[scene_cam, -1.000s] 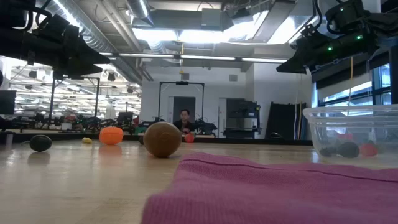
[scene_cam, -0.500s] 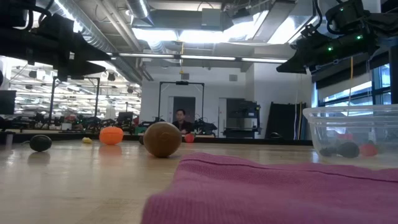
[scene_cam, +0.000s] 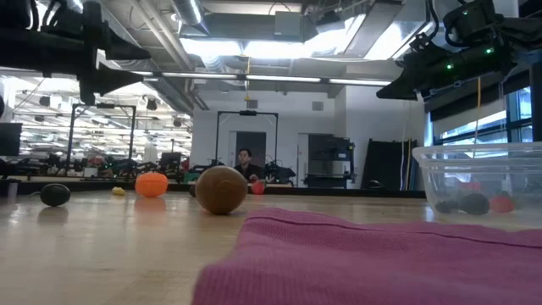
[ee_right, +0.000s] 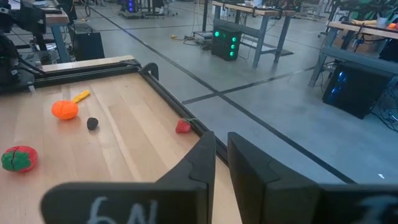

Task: Pick and placing Produce into tupperware
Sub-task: Put the pumpkin into the transparent bin

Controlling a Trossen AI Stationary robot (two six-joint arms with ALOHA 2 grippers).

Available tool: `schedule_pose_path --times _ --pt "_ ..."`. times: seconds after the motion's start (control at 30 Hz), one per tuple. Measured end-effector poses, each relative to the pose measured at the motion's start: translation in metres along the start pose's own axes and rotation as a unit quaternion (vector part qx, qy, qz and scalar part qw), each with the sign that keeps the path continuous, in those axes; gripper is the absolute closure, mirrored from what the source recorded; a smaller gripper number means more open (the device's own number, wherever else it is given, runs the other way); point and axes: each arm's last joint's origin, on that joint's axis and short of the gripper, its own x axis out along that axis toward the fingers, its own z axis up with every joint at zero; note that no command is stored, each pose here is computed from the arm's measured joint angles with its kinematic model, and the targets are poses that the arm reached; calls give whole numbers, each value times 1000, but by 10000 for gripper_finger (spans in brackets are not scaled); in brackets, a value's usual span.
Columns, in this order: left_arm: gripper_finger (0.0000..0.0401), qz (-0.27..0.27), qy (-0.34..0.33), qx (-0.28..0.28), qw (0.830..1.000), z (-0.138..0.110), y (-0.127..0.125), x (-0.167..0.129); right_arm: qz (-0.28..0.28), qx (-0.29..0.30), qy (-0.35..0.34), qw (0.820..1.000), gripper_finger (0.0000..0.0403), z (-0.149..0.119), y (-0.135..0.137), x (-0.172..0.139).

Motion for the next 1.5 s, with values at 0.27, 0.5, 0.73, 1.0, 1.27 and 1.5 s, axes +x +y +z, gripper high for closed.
schedule_pose_path --times 0.27,0.5,0.73,1.0,1.27,1.5 --pt "147 25 33 32 999 8 -12 13 0 1 -1 1000 356 0 0 0" --pt "153 52 84 113 989 44 -47 46 0 2 -1 1000 356 0 0 0" --pt "153 65 121 151 979 84 -77 77 0 3 -1 1000 356 0 0 0" --pt "153 65 135 145 978 87 -92 94 0 4 -1 1000 356 0 0 0" --pt "153 66 142 160 975 84 -92 97 0 4 0 1000 356 0 0 0" --pt "140 72 138 166 974 85 -91 98 0 3 0 1000 357 0 0 0"
